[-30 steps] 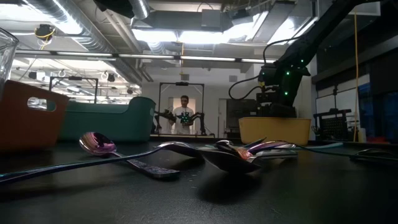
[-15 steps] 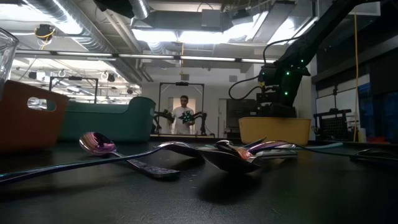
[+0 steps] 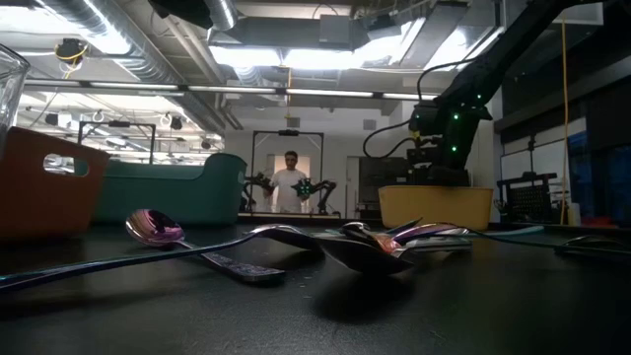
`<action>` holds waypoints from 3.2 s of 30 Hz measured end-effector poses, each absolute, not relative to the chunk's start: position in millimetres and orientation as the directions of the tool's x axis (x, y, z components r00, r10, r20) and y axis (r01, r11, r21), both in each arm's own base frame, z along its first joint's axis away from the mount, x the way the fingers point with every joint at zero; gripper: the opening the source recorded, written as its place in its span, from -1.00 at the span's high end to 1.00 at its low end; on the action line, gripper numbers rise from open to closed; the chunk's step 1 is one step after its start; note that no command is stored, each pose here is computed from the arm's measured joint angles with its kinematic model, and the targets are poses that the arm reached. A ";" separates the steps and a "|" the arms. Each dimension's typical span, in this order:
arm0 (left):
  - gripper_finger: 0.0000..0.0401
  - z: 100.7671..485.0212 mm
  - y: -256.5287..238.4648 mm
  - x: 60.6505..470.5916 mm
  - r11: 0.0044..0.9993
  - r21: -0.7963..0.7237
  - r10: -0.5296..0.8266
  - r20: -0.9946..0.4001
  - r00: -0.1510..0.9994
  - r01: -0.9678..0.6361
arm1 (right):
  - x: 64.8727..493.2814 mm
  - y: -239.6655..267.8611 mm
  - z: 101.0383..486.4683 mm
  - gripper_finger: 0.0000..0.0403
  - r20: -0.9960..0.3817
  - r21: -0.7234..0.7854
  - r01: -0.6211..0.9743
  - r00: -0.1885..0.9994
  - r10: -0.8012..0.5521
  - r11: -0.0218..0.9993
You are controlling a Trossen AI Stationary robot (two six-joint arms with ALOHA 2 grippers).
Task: Sort silverware by color (type)
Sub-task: Put the orange spoon into the yellow bin, then put the violet spoon into the transparent bin
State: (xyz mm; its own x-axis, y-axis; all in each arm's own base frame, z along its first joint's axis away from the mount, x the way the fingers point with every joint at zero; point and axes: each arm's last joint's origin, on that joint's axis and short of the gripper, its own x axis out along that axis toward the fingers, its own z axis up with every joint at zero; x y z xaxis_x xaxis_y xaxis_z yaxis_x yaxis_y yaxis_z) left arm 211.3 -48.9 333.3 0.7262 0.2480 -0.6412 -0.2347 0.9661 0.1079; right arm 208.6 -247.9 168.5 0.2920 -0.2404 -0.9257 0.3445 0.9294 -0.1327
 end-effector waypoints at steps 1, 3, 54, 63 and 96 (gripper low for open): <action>0.41 333.3 -48.9 211.3 0.966 0.108 0.248 -0.641 0.726 -0.235 | 208.6 -247.9 168.5 0.69 -0.926 -0.133 0.345 0.292 -0.241 0.929; 0.41 333.3 -48.9 211.3 0.966 0.108 0.248 -0.641 0.726 -0.235 | 208.6 -247.9 168.5 0.61 -0.926 -0.133 0.345 0.292 -0.240 0.929; 0.41 333.3 -48.9 211.3 0.966 0.108 0.249 -0.641 0.726 -0.235 | 200.4 -238.0 212.4 0.52 -0.866 -0.199 0.360 0.371 -0.335 0.912; 0.41 333.3 -48.8 211.3 0.966 0.108 0.249 -0.641 0.726 -0.235 | 191.9 -226.8 244.0 0.52 -0.806 -0.244 0.375 0.434 -0.402 0.894; 0.41 333.3 -48.9 211.3 0.966 0.108 0.249 -0.641 0.726 -0.235 | 270.3 -92.8 269.5 0.52 -0.728 -0.180 -0.063 0.680 -0.090 0.982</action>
